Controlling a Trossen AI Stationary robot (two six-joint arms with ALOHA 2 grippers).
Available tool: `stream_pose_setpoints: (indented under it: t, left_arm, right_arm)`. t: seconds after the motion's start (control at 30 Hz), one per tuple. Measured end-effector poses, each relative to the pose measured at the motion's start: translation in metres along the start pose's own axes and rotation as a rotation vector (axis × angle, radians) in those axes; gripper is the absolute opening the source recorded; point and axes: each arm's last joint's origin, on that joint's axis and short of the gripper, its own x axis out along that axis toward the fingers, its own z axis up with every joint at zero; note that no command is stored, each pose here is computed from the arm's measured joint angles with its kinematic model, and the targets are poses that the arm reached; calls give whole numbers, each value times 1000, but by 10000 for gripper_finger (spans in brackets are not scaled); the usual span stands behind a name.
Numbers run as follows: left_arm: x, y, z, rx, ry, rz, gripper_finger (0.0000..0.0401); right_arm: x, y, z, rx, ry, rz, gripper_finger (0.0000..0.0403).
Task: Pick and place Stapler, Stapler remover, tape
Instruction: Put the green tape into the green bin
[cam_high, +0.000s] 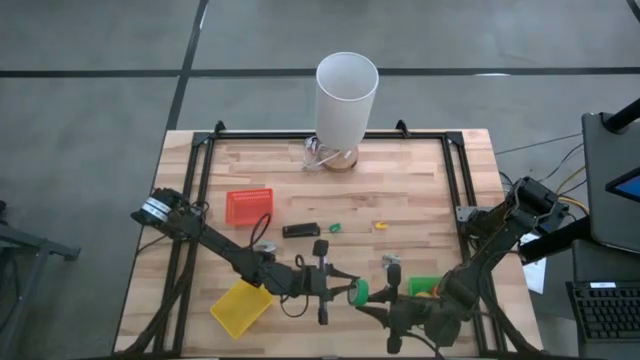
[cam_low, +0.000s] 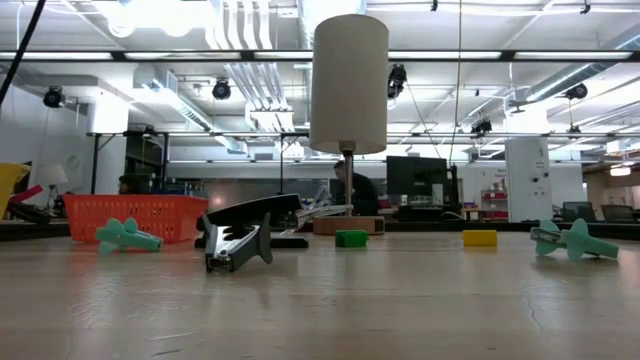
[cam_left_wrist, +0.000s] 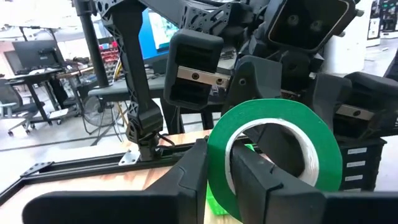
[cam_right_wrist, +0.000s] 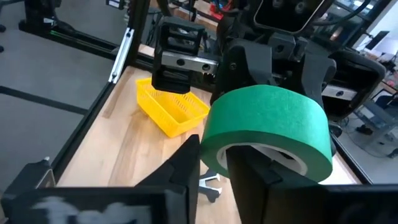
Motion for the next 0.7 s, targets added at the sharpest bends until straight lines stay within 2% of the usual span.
stream_pose_setpoints:
  t: [0.2,0.4,0.57,0.7]
  left_arm:
    - [0,0,-1,2,0,0,65]
    - [0,0,-1,1,3,8,73]
    - [0,2,-2,-2,15,35,112]
    - [0,4,-3,-3,29,112,157]
  right_arm:
    - [0,0,0,6,1,0,39]
    - [0,0,0,12,2,-4,38]
    - [-1,-2,-3,32,28,-7,38]
    - [-6,-7,-3,68,58,-8,38]
